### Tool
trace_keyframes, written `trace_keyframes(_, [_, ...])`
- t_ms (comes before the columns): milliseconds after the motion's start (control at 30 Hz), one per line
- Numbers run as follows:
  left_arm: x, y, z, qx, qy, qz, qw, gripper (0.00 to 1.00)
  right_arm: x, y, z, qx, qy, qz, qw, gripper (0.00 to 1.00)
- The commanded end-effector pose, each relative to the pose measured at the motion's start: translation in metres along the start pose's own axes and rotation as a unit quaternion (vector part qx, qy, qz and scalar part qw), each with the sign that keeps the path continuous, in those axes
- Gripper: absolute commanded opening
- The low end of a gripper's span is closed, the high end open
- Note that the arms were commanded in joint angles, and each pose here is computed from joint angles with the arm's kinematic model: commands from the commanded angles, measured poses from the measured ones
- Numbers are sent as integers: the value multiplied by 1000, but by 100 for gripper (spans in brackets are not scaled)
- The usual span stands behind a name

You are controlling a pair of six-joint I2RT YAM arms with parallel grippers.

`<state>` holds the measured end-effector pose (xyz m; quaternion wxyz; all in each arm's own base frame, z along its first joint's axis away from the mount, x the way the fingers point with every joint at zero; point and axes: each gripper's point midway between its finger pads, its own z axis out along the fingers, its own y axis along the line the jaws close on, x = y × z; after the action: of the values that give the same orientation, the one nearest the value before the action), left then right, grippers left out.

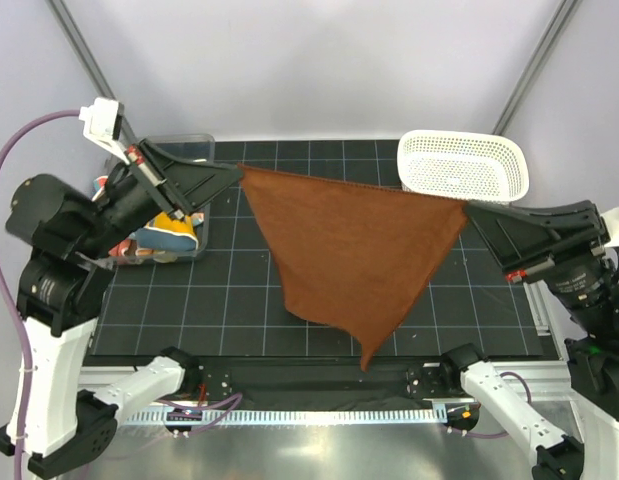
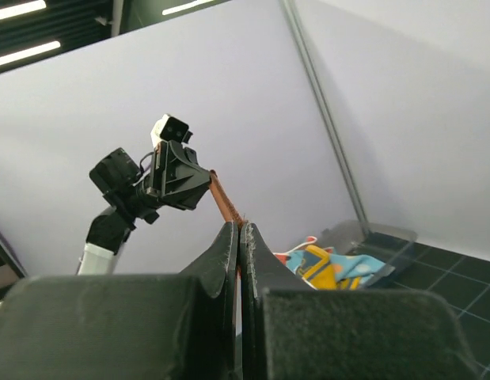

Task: Fold and stack the towels
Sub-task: Flatten out the crumpled towel

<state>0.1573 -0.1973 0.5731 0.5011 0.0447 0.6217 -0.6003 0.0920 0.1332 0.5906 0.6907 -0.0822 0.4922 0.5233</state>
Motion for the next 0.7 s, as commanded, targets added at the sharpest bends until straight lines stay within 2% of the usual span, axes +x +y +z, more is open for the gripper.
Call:
trace_keyframes(0, [-3, -20, -9, 34, -11, -14, 999, 0, -2, 10, -5, -22, -20, 38, 999, 1])
trace_keyframes(100, [0, -3, -3, 12, -12, -19, 1000, 0, 10, -19, 4, 20, -15, 39, 999, 1])
trace_keyframes(233, [2, 42, 17, -51, -15, -9, 999, 0, 30, -70, 29, 82, 8, 19, 996, 1])
trace_keyframes(300, [-5, 87, 35, -127, -23, 19, 991, 0, 31, -99, 41, 124, 7, -21, 992, 1])
trace_keyframes(333, [-12, 101, 40, -157, -31, 33, 987, 0, 46, -131, 57, 158, 32, -29, 986, 1])
trace_keyframes(367, [-26, 114, 41, -194, -56, 47, 978, 0, 44, -142, 66, 173, 34, -46, 983, 1])
trace_keyframes(400, [-26, 145, 58, -228, -41, 64, 971, 0, 50, -163, 75, 193, 50, -73, 977, 1])
trace_keyframes(433, [-33, 160, 65, -244, -48, 69, 966, 0, 69, -198, 90, 224, 76, -78, 968, 1])
trace_keyframes(533, [-52, 217, 94, -288, -59, 86, 952, 0, 85, -247, 130, 239, 103, -118, 958, 1])
trace_keyframes(600, [-72, 235, 110, -286, -77, 97, 950, 0, 90, -273, 147, 247, 113, -139, 952, 1])
trace_keyframes(633, [-68, 270, 126, -299, -64, 88, 948, 0, 94, -289, 155, 249, 120, -149, 949, 1])
trace_keyframes(667, [-79, 285, 128, -300, -73, 89, 947, 0, 100, -317, 166, 261, 126, -154, 945, 1])
